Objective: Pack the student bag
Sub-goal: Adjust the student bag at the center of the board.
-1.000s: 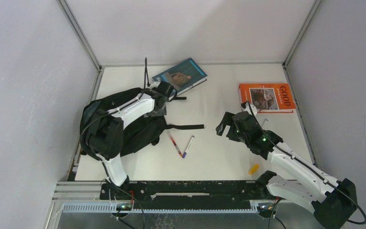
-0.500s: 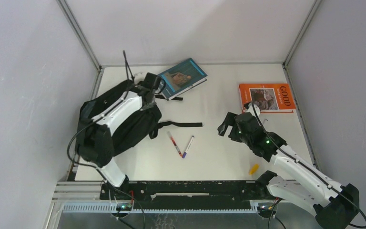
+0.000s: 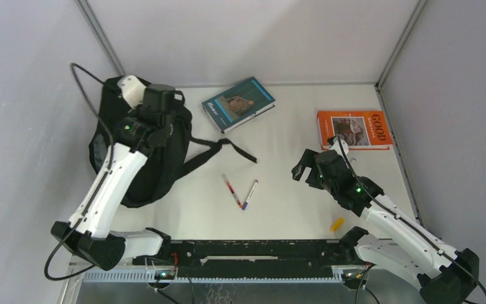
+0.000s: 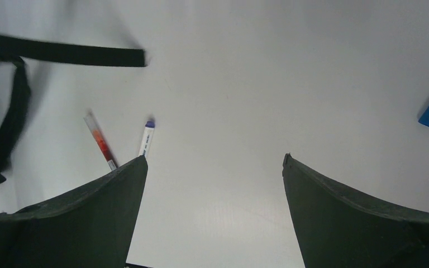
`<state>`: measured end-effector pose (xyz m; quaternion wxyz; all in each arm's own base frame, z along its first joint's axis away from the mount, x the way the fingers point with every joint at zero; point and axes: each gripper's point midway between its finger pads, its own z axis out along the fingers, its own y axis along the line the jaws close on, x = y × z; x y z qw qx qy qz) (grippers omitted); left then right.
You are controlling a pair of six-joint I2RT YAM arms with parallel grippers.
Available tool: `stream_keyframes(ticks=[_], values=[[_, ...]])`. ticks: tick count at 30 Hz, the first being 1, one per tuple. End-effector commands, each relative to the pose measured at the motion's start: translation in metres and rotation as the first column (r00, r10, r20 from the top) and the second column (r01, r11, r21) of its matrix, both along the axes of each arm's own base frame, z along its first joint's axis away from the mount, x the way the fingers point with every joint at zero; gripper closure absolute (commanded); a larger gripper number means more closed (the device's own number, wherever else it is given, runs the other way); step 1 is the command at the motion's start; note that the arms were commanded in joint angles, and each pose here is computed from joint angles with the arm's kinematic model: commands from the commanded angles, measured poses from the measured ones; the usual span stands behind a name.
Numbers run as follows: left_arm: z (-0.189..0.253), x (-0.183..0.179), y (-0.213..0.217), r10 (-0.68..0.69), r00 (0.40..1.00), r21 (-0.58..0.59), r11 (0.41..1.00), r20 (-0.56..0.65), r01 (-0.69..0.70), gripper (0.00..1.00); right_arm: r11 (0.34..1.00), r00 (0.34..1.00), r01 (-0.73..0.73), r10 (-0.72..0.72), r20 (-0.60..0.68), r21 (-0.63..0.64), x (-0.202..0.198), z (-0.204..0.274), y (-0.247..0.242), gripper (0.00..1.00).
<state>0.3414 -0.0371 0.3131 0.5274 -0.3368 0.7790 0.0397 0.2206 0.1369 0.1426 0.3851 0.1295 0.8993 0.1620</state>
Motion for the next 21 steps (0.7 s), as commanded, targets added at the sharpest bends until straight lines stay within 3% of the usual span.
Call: stream_keyframes(ticks=[1,5,8,12,16,18,21], values=[[0.097,-0.014,0.040,0.239,0.933,-0.092,0.971,0.269,-0.222,1.00,1.000,1.000,0.010,-0.010,0.029,0.011,0.006,0.008,0.001,0.01],[0.109,0.000,0.043,0.324,0.901,-0.109,0.946,0.288,-0.305,1.00,1.000,1.000,-0.008,0.007,0.024,0.020,0.008,0.006,0.007,0.01],[0.098,0.031,0.039,0.354,0.895,-0.095,0.935,0.272,-0.341,1.00,0.999,1.000,-0.024,0.023,0.015,0.028,0.008,0.005,0.011,0.02],[0.076,0.081,0.035,0.340,0.920,-0.106,0.940,0.194,-0.325,1.00,1.000,1.000,-0.019,0.019,-0.005,0.023,0.003,0.001,0.010,0.02],[0.038,0.125,0.038,0.353,0.932,-0.039,0.936,0.083,-0.350,0.99,1.000,1.000,-0.013,0.013,-0.015,0.021,-0.002,-0.002,0.008,0.02],[0.023,0.139,0.042,0.356,0.933,0.000,0.934,0.049,-0.357,0.84,1.000,1.000,-0.009,0.010,-0.018,0.025,-0.003,-0.003,0.007,0.02],[-0.003,0.155,0.042,0.305,0.952,0.039,0.952,-0.029,-0.303,0.24,1.000,1.000,-0.005,0.005,-0.028,0.025,-0.006,-0.006,0.006,0.02]])
